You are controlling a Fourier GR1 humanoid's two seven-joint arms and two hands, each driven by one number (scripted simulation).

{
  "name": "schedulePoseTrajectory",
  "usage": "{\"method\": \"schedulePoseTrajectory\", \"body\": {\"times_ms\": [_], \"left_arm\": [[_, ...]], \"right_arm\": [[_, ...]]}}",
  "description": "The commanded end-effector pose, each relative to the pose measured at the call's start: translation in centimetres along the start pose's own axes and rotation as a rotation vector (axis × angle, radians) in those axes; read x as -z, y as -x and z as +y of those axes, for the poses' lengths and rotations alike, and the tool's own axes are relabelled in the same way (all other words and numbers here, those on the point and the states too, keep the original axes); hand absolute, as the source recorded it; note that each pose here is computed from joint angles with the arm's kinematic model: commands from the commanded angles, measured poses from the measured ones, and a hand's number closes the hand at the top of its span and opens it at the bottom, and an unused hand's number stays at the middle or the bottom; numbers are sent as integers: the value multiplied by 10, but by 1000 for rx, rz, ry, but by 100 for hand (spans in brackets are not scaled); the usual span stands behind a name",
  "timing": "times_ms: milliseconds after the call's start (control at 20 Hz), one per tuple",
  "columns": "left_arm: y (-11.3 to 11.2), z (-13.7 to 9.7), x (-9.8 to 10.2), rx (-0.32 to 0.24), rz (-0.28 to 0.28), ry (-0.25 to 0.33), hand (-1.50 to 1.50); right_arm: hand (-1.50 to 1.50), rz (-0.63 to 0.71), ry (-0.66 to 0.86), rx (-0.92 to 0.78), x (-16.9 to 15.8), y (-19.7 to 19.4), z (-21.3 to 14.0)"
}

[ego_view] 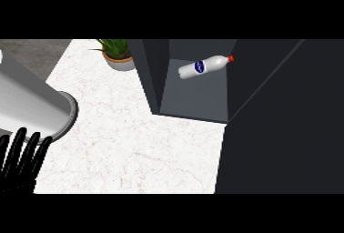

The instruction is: Pick up the bottled water, place it into the cabinet and close the cabinet

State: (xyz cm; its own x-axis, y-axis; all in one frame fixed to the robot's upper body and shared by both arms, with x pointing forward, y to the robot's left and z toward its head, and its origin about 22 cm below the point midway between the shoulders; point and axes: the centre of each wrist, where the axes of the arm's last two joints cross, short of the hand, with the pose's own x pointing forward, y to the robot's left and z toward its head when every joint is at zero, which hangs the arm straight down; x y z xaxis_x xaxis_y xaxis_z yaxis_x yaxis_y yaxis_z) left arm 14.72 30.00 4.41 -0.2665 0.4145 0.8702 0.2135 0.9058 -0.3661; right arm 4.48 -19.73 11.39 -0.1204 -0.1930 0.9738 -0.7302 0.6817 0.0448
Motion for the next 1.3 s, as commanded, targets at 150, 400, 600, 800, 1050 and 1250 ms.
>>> {"method": "schedulePoseTrajectory", "body": {"times_ms": [150,400,600,800,1050,1250], "left_arm": [[-13,6,2,-17,-6,64,-150],[-17,13,7,9,7,82,-150],[-18,11,6,-9,30,110,-150],[-21,15,9,1,23,120,-150],[-27,23,12,17,21,123,-150],[-29,25,13,27,35,127,-150]], "right_arm": [[150,-28,-236,35,26,-9,18],[150,-6,-287,-47,32,-9,8],[150,31,-343,-158,34,-14,-2],[150,35,-424,-253,39,-17,-11],[150,24,-413,-268,47,-19,-14],[150,44,-445,-312,55,-19,-18]]}}
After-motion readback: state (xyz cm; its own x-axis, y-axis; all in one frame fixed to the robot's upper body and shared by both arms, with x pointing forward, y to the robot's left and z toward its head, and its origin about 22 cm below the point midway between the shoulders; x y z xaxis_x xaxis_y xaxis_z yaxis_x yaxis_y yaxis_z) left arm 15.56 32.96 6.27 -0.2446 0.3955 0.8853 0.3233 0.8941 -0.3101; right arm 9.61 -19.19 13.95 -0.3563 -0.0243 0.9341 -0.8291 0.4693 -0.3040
